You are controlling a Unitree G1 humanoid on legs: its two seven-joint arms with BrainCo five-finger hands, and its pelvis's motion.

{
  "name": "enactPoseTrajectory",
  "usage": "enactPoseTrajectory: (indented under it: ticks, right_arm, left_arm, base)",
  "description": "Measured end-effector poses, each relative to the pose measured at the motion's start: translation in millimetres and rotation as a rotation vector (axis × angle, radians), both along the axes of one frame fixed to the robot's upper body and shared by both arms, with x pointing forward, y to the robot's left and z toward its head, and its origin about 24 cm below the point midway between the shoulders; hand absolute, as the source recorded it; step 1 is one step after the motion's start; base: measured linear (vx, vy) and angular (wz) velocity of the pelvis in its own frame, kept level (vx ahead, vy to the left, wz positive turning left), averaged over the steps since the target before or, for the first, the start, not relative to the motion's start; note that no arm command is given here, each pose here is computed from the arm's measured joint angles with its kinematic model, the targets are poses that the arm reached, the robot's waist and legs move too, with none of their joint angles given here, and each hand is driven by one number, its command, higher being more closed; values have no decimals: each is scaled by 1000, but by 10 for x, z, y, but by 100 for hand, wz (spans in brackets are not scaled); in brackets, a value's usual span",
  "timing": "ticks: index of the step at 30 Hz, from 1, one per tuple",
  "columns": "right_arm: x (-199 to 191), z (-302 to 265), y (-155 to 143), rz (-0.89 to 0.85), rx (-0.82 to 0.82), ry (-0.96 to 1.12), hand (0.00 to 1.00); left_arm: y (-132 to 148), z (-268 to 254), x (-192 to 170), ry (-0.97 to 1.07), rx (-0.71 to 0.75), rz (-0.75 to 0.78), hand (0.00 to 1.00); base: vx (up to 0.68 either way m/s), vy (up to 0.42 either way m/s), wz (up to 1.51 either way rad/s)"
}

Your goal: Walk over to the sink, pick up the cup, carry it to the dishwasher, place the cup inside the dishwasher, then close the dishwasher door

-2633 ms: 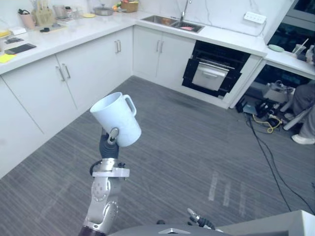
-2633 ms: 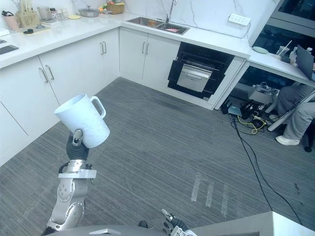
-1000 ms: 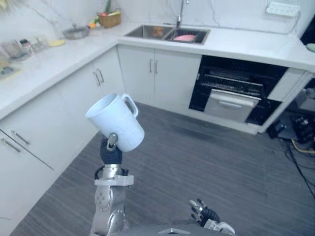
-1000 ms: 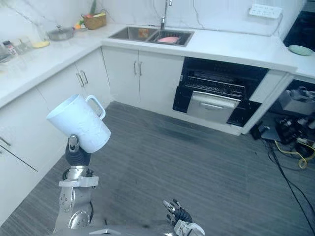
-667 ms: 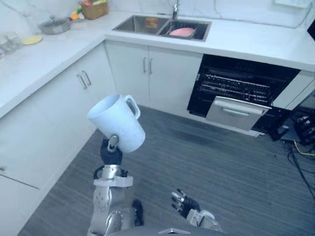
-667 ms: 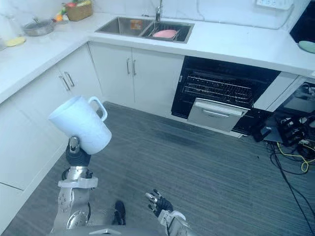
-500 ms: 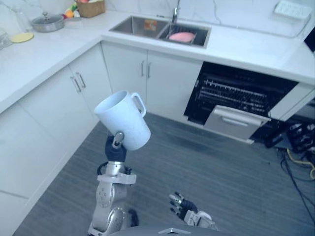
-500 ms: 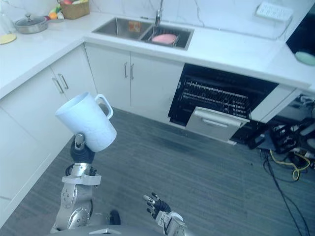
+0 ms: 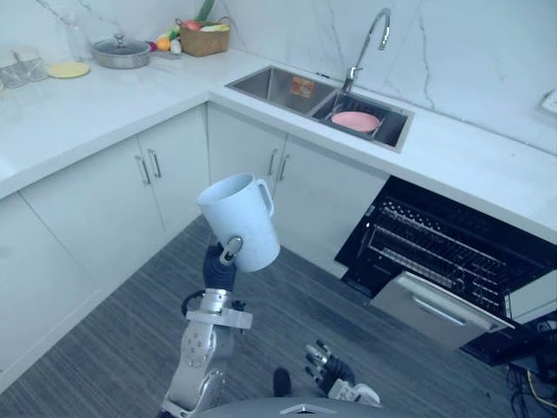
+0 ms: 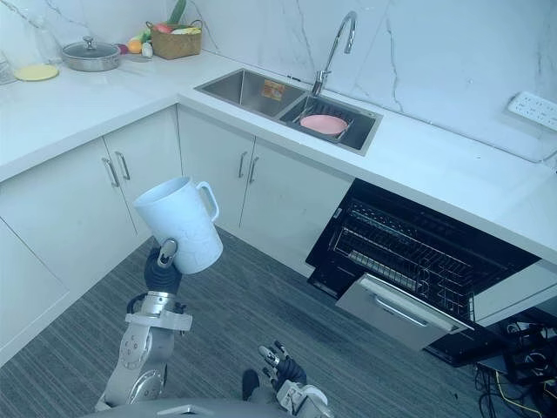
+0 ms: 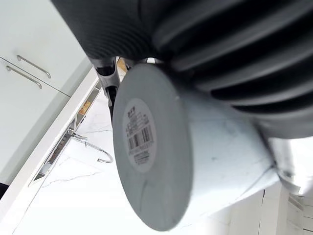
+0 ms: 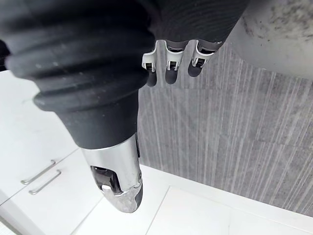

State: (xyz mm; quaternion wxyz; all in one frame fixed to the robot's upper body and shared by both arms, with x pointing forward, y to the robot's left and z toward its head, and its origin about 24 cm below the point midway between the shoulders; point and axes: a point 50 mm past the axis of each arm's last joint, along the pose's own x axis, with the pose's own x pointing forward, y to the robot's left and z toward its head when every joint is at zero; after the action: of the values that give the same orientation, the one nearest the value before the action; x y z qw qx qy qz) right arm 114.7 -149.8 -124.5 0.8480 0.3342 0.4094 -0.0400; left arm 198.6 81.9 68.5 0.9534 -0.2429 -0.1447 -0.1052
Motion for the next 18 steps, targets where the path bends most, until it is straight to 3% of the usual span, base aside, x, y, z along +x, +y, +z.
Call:
enactPoseTrajectory:
  ticks: [6,11,18]
  right_arm:
    - [29,23,-107,3,-19,-19,0]
    - [62,59,-199,-54,-43,-52,0]
    - [260,95,-342,-132,-149,-104,0]
  left_arm:
    - [40,-25,-12,-29,-22,28,100]
    - [209,-284,-90,90,-44,91,100]
    - [257,-319,-167,76,-22,50,100]
  base:
    - [49,-44,-23]
    - [255,-137,-43]
    - [293,63,-40]
